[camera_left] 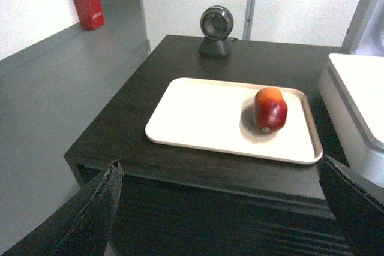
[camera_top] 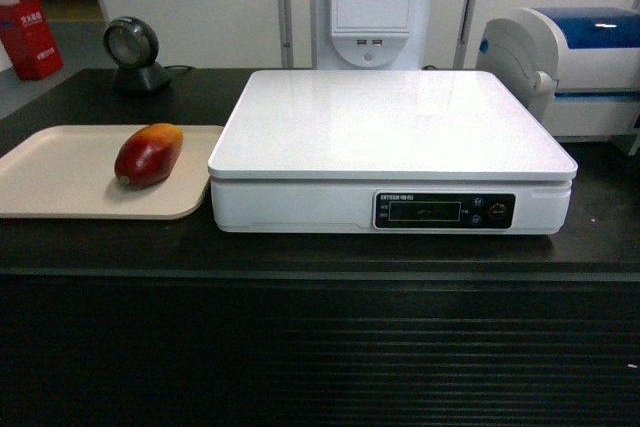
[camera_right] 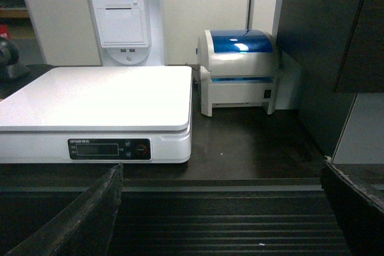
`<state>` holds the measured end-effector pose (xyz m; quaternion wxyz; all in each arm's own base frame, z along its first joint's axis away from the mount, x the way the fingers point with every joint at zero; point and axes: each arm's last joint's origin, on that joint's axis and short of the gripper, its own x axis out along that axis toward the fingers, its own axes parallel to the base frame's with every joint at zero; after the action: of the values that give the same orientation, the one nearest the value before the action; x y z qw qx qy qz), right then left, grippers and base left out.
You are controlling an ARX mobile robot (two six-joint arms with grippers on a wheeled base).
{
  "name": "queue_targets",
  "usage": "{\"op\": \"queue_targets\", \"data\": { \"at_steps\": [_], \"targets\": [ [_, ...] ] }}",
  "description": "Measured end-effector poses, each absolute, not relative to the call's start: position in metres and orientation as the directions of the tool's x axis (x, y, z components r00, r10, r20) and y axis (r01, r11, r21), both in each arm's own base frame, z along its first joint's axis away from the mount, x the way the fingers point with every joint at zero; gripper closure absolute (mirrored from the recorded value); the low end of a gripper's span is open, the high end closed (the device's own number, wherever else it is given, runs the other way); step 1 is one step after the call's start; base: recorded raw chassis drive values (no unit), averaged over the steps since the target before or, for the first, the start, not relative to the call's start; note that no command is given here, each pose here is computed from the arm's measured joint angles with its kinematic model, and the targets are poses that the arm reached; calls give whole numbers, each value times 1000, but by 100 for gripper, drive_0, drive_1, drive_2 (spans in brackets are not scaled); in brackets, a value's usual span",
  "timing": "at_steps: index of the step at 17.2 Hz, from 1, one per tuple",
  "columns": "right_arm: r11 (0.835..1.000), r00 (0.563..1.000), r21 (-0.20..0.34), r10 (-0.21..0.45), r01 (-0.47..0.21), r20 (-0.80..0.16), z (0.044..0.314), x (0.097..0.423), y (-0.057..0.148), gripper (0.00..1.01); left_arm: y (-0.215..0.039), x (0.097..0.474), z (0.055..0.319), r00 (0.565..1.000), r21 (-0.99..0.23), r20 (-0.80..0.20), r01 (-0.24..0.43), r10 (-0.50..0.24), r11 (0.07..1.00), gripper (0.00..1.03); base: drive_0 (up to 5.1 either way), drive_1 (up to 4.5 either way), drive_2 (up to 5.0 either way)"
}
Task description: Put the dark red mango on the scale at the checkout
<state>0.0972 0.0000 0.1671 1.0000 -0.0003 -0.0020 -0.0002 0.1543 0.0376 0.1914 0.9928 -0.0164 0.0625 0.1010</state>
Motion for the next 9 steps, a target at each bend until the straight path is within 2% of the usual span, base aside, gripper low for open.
{"op": "queue_targets", "data": {
  "at_steps": [3, 6, 9],
  "targets": [
    [1000, 1000, -1, 0, 0, 4, 167, 97, 0, 3, 46, 170, 193, 978, -27, -123, -174, 170, 984, 5, 0, 0, 0],
    [1000, 1000, -1, 0, 0, 4, 167, 97, 0, 3, 60, 228, 195, 991, -37, -123, -62, 57, 997, 5, 0, 0, 0],
    [1000, 1000, -1, 0, 0, 4, 167, 97, 0, 3, 63, 291, 178, 976, -72, -214, 37, -51, 997, 5, 0, 0, 0]
  ]
}}
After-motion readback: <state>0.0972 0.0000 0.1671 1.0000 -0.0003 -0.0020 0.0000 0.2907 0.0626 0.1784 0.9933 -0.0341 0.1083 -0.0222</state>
